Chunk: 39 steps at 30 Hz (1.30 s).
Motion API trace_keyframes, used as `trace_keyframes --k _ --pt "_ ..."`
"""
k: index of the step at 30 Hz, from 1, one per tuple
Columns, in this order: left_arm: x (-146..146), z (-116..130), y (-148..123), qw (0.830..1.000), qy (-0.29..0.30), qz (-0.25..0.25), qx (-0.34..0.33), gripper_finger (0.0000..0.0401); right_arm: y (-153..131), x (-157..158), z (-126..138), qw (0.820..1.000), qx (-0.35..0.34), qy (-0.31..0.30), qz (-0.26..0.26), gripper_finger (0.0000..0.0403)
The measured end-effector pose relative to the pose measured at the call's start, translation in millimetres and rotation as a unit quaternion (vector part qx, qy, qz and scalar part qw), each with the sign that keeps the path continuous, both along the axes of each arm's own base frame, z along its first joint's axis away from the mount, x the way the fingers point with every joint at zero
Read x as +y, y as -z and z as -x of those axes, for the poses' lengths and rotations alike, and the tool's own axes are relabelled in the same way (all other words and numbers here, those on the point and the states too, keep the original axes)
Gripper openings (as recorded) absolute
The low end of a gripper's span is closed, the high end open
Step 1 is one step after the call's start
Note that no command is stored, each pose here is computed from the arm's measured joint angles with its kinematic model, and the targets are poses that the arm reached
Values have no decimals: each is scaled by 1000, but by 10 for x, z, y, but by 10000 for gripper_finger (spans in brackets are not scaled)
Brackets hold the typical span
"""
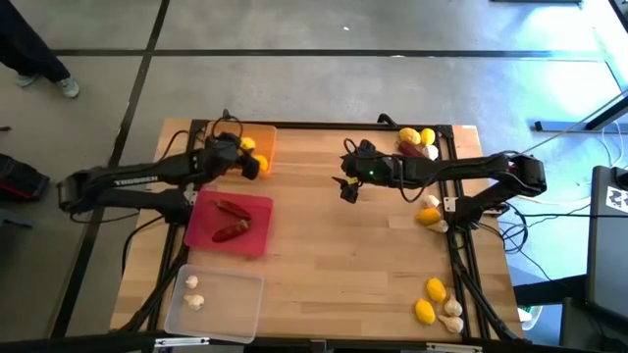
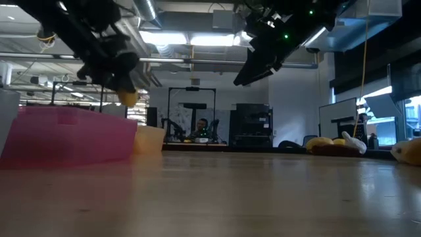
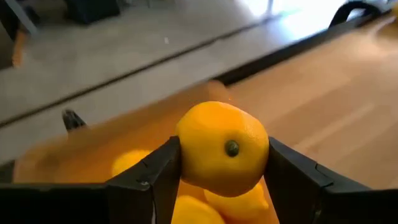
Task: Sort produce into baskets
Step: Put the lemon into the yellow bin
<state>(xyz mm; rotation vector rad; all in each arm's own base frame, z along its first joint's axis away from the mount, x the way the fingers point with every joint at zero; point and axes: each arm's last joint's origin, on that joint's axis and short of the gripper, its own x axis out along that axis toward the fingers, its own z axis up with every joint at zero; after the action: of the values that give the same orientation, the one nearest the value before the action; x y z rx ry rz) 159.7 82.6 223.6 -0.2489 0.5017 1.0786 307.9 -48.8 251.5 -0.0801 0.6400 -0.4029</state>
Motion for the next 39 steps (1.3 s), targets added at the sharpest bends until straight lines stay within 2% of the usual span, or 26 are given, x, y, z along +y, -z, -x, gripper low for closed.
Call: trace_keyframes --k 10,18,27,35,39 --pt "235 -71 291 995 -12 84 46 196 22 -6 -5 1000 4 1 -1 319" --pt "298 -74 368 993 -27 97 60 196 33 -4 3 1000 12 0 -1 319" --pt "297 -74 370 993 -15 93 73 198 45 -3 12 1000 19 0 -2 319" --pt "328 -27 381 991 -14 114 74 263 47 -4 15 1000 21 1 0 319" --pt "324 4 346 991 -17 111 68 276 48 -5 16 1000 23 1 2 319"
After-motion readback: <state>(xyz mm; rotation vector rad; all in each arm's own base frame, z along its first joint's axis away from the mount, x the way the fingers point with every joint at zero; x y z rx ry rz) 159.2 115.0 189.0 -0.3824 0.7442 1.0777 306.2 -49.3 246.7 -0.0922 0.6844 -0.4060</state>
